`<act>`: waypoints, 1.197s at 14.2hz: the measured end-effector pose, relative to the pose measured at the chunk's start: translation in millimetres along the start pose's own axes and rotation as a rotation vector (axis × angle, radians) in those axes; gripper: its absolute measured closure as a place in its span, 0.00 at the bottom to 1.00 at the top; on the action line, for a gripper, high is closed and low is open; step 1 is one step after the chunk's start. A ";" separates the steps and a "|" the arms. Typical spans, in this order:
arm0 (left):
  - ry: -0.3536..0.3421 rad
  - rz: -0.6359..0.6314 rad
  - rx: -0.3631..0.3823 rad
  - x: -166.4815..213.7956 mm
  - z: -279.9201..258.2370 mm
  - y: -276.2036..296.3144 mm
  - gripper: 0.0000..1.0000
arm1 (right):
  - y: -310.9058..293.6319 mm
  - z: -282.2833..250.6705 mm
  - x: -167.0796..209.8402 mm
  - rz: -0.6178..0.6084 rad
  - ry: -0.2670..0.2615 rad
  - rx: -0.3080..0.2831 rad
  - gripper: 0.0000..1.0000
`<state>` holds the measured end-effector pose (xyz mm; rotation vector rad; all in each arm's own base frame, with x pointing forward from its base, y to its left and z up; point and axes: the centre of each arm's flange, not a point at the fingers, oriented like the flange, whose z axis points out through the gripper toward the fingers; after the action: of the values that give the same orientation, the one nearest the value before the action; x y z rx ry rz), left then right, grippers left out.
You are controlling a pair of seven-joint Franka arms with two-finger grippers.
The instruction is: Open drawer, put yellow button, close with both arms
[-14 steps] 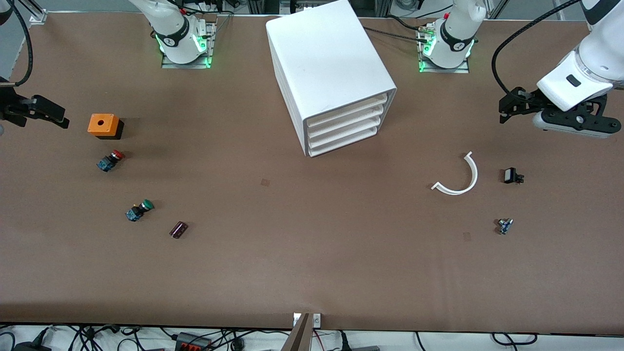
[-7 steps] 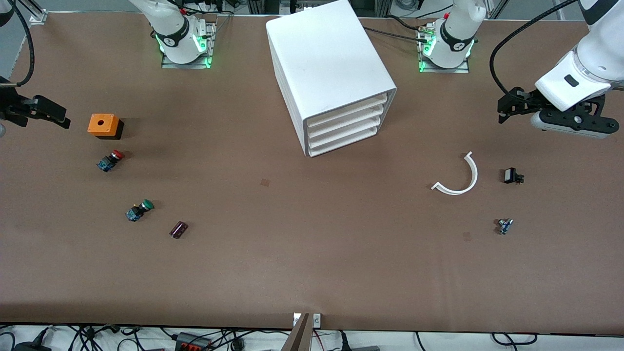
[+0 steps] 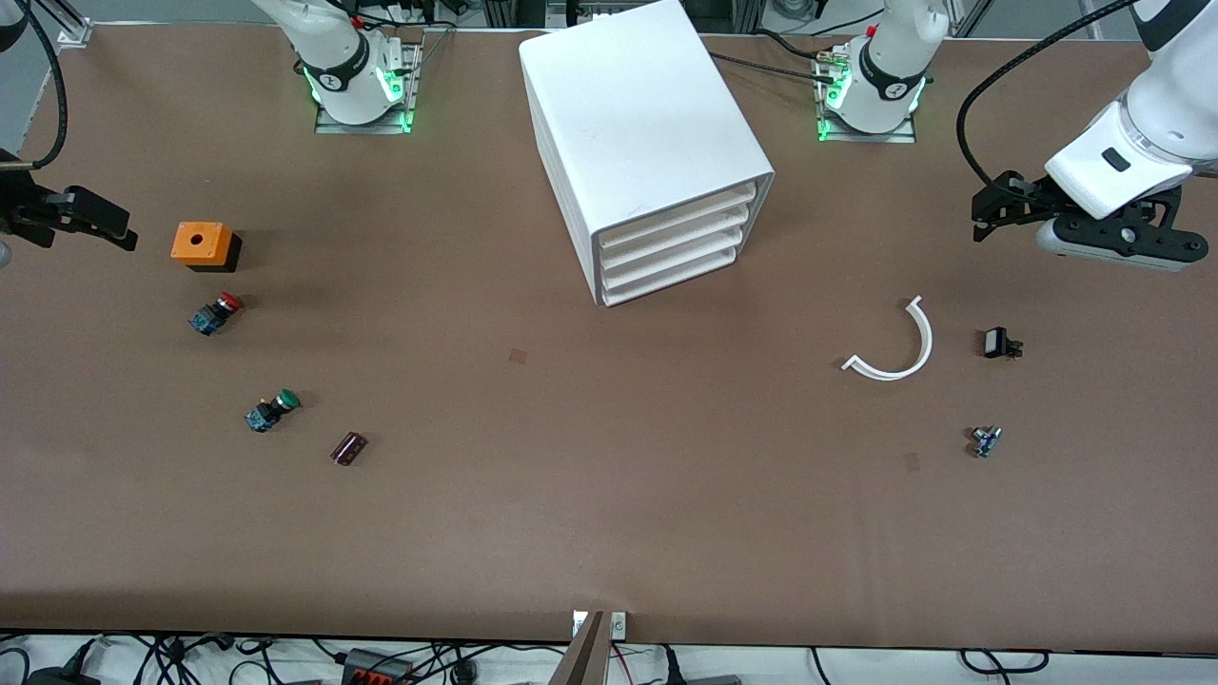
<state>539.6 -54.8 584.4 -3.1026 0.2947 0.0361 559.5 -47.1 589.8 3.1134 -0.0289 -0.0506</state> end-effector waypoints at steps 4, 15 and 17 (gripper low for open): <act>0.000 0.000 0.000 0.0 0.0 0.1 0.00 | -2.4 0.9 -1.1 -0.005 -0.011 0.001 0.00; 0.000 0.002 0.000 0.1 0.0 1.1 0.00 | -2.7 1.5 -1.8 -0.005 -0.018 0.001 0.00; 0.000 0.002 0.000 0.1 0.0 1.1 0.00 | -2.7 1.5 -1.8 -0.005 -0.018 0.001 0.00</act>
<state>539.5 -55.9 584.3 -3.1022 0.2981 0.0363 557.6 -44.4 588.3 3.1140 -0.0213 -0.0792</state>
